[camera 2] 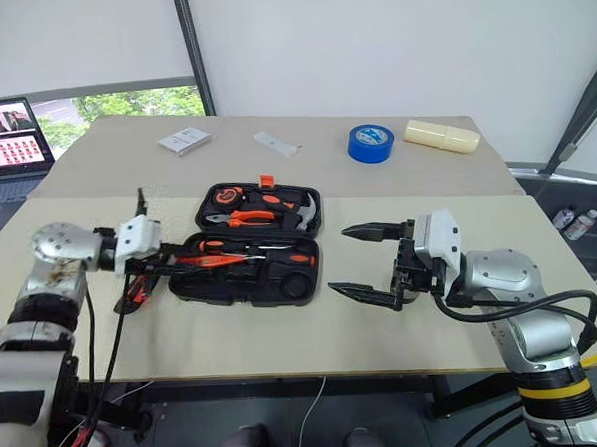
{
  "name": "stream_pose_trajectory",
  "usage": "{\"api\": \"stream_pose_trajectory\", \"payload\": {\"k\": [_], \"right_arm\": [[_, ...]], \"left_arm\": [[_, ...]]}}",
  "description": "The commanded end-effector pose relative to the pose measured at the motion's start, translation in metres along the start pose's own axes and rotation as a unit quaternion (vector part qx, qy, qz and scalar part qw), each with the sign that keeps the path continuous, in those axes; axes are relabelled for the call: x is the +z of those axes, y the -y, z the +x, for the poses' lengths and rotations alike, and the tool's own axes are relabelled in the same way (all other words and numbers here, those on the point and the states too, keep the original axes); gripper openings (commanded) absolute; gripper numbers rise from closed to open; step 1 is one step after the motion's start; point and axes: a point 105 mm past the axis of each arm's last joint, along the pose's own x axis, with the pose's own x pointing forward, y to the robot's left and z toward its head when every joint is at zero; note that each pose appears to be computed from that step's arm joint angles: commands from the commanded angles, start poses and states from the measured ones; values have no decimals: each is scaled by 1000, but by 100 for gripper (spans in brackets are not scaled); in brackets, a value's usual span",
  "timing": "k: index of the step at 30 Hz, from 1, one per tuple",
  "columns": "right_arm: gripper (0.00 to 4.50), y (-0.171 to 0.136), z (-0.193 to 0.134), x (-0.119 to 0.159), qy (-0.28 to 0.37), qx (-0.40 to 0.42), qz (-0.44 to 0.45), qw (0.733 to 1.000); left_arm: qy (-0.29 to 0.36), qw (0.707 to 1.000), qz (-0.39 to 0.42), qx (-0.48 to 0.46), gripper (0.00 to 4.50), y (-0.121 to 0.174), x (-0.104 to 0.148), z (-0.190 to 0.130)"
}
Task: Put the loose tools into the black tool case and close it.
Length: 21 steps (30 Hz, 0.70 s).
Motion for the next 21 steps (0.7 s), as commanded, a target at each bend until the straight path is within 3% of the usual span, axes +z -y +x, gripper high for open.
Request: {"api": "stream_pose_trajectory", "payload": {"k": [1,5,13,21], "right_arm": [[450,-1,-6,10,3,-17,-22,1000],[450,-6,-9,8,0,-25,-17,1000],[450,-7,-19,4,-18,-41,-9,999],[450,-7,-20,2,-21,-43,-8,999]], "left_arm": [[-30,999,32,-4,49,-7,2,7],[-69,996,51,-26,49,-7,-2,8],[-117,992,31,25,49,-26,-10,2],[-135,990,27,-26,49,-4,-25,-8]]}}
